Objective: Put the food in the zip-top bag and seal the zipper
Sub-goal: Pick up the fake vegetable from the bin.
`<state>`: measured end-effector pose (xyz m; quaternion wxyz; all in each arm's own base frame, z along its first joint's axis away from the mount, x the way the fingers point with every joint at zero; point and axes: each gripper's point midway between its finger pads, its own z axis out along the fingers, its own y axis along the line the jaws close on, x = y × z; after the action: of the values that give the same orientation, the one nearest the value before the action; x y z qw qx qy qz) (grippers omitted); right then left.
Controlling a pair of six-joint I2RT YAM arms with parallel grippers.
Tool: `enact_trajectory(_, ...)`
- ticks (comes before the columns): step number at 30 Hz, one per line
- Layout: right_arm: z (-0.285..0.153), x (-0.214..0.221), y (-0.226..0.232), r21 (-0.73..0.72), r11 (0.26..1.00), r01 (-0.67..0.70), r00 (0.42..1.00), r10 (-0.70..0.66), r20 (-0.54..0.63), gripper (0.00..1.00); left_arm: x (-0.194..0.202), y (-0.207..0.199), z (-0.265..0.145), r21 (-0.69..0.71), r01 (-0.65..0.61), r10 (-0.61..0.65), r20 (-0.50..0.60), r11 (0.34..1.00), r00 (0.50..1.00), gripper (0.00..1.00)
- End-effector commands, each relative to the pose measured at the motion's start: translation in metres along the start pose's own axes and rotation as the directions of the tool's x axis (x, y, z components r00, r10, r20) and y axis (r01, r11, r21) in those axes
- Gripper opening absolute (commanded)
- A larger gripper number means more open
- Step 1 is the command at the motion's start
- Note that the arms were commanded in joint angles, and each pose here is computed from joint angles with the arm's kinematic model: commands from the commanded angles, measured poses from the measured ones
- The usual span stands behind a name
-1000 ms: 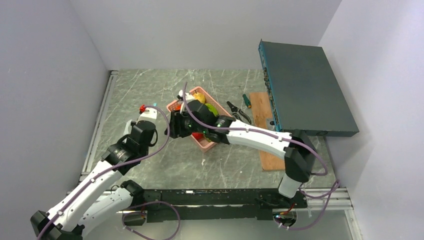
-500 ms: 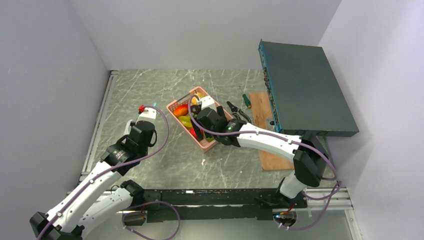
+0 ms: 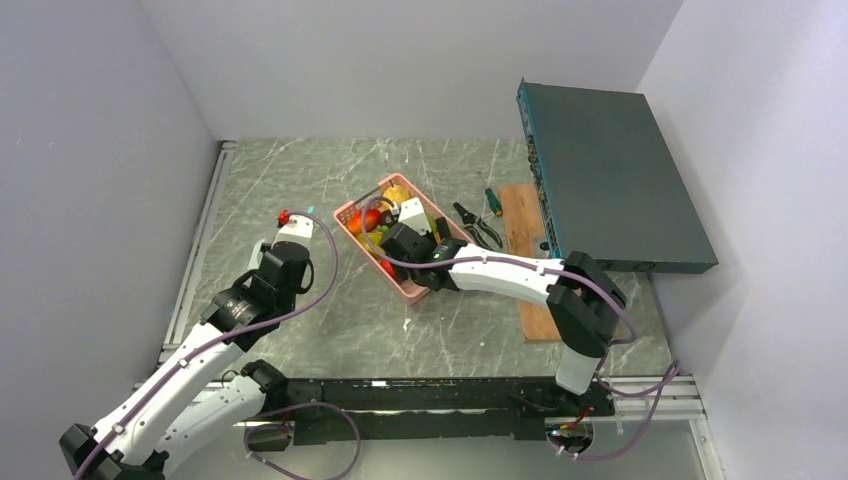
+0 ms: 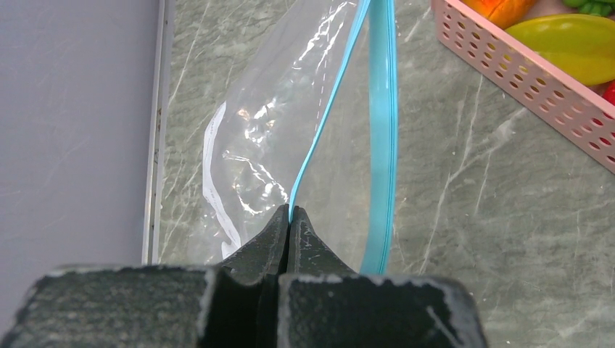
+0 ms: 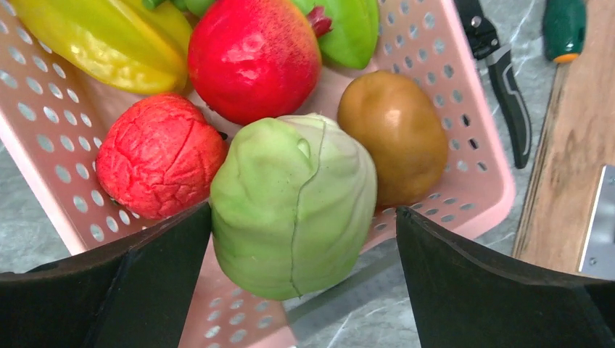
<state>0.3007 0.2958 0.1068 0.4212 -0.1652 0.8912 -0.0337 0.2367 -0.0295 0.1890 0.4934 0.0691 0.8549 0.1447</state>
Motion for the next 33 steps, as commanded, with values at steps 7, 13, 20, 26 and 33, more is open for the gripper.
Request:
enact_trajectory(7, 0.014, 0.012, 0.003, 0.046, 0.998, -0.036, 0.999, 0.037, -0.027, 0.79, -0.020, -0.001, -0.004, 0.019, 0.037, -0.038, 0.056, 0.999, 0.998, 0.00)
enact_trajectory(13, 0.013, 0.009, 0.008, 0.012, 0.998, -0.055, 0.998, 0.055, -0.014, 0.59, -0.020, 0.000, -0.005, 0.019, 0.041, -0.042, 0.057, 0.999, 0.997, 0.00)
enact_trajectory(20, 0.012, 0.007, 0.010, -0.004, 0.999, -0.046, 0.999, 0.046, -0.012, 0.17, -0.020, 0.001, -0.005, 0.017, 0.040, -0.041, 0.060, 0.999, 0.997, 0.00)
enact_trajectory(26, -0.004, -0.017, 0.006, -0.034, 0.997, -0.068, 0.996, 0.070, 0.058, 0.05, -0.020, 0.000, -0.005, 0.019, 0.037, -0.038, 0.055, 0.999, 0.998, 0.00)
enact_trajectory(33, -0.038, -0.047, 0.006, -0.151, 0.980, -0.130, 0.977, 0.153, 0.151, 0.00, -0.020, 0.000, -0.005, 0.020, 0.036, -0.037, 0.054, 0.999, 0.998, 0.00)
